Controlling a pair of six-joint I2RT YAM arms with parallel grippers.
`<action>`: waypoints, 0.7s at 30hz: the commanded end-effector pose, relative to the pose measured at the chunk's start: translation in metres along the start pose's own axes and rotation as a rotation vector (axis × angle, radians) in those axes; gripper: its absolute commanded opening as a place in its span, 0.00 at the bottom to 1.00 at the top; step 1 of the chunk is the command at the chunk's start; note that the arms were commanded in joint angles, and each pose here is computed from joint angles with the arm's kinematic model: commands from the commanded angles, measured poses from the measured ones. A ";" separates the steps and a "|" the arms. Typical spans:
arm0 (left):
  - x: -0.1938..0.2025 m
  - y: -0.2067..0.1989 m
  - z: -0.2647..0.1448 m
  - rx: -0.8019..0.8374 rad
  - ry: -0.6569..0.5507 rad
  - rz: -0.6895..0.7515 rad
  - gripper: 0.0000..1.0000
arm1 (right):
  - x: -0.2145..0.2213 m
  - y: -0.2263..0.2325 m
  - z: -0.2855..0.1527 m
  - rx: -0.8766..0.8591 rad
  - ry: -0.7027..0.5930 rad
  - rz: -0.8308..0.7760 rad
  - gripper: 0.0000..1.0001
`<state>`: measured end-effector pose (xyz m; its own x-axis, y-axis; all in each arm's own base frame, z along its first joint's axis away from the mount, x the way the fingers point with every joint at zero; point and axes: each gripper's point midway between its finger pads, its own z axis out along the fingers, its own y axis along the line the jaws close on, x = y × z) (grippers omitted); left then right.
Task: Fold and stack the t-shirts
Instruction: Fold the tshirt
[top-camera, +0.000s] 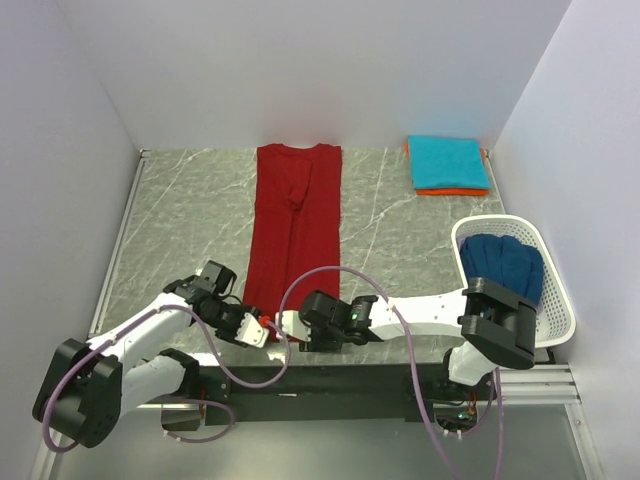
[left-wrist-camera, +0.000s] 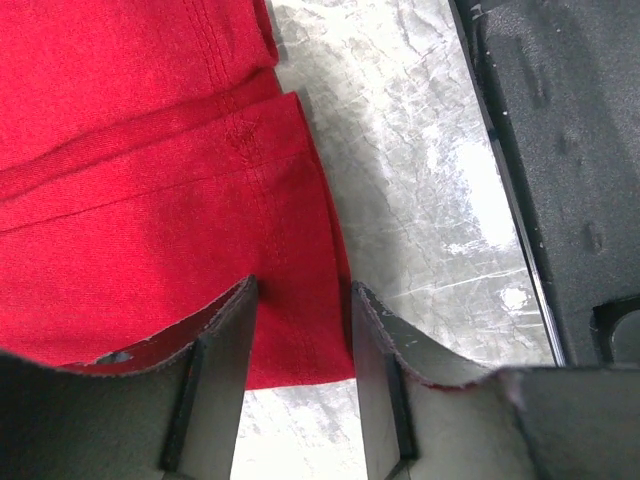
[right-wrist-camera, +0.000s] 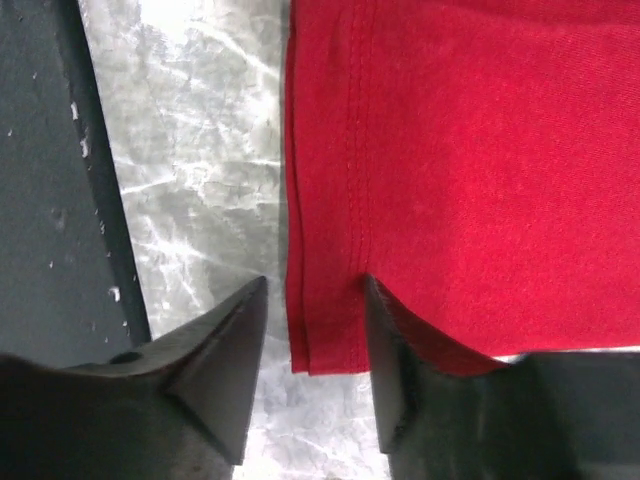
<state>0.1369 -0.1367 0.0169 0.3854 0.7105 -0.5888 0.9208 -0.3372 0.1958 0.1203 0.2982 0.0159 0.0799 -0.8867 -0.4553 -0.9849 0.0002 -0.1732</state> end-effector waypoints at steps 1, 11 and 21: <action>0.011 0.002 -0.002 0.001 0.070 -0.027 0.46 | 0.037 0.002 0.012 0.033 0.128 0.009 0.43; -0.019 0.012 -0.014 -0.048 -0.017 -0.038 0.00 | 0.033 -0.001 -0.002 0.056 0.118 0.062 0.00; -0.046 0.014 -0.028 -0.052 -0.098 -0.152 0.00 | 0.011 -0.013 -0.035 0.092 -0.010 0.070 0.00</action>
<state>0.1347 -0.1467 0.0488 0.3126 0.7140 -0.6266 0.9493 -0.2586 0.1789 0.1253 0.2802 0.0285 0.0198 -0.8911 -0.4534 -0.9745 0.0841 -0.2078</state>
